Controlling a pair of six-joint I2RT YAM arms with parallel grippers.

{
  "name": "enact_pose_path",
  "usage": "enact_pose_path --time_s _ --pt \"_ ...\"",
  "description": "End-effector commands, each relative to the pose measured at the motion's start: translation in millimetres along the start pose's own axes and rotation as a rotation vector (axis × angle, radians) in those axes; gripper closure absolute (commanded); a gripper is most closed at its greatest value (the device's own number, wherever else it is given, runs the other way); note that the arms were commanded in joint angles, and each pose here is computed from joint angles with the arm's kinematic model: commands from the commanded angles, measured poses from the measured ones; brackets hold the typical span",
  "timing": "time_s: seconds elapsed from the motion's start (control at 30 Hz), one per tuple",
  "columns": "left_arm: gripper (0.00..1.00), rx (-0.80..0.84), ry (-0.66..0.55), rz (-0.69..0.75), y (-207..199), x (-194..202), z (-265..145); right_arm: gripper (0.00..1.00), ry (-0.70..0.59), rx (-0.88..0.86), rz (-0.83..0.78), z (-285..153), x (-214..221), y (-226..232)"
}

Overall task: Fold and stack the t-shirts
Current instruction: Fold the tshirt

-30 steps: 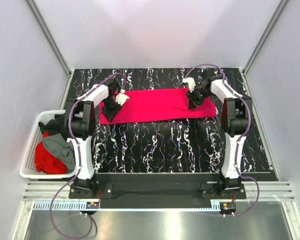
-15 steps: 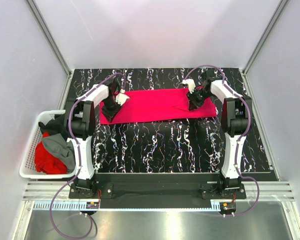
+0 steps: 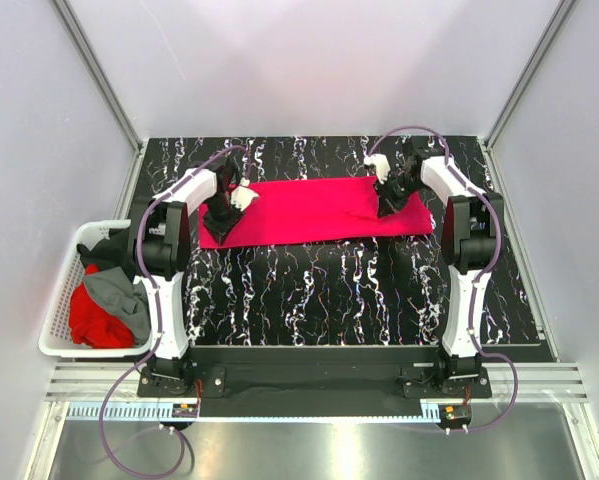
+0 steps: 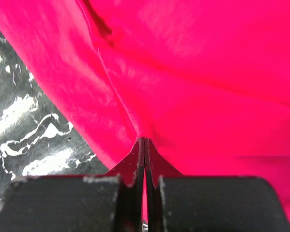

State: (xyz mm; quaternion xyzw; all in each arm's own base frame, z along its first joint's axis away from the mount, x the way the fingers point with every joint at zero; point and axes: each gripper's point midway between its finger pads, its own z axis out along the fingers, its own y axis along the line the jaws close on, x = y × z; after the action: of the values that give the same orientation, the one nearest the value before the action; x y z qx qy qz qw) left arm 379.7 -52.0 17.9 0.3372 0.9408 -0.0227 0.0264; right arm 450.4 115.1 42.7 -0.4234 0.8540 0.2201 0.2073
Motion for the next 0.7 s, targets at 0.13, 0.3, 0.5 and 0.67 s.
enact_pose_path --time_s 0.13,0.3,0.5,0.67 --pt "0.74 -0.006 -0.017 -0.008 2.9 -5.9 -2.3 1.0 -0.087 0.078 -0.185 -15.5 -67.9 -10.7" --pt "0.74 -0.014 -0.017 -0.008 3.2 -4.5 -4.3 1.0 -0.089 0.11 -0.247 0.5 -93.3 -23.9" --pt "0.74 -0.015 -0.013 -0.002 2.5 -1.7 -5.1 0.65 -0.106 0.162 -0.249 -15.0 -111.4 -22.6" --pt "0.73 -0.017 -0.01 0.003 3.8 -2.4 -3.7 0.6 -0.013 0.143 -0.334 -27.4 -71.2 1.4"
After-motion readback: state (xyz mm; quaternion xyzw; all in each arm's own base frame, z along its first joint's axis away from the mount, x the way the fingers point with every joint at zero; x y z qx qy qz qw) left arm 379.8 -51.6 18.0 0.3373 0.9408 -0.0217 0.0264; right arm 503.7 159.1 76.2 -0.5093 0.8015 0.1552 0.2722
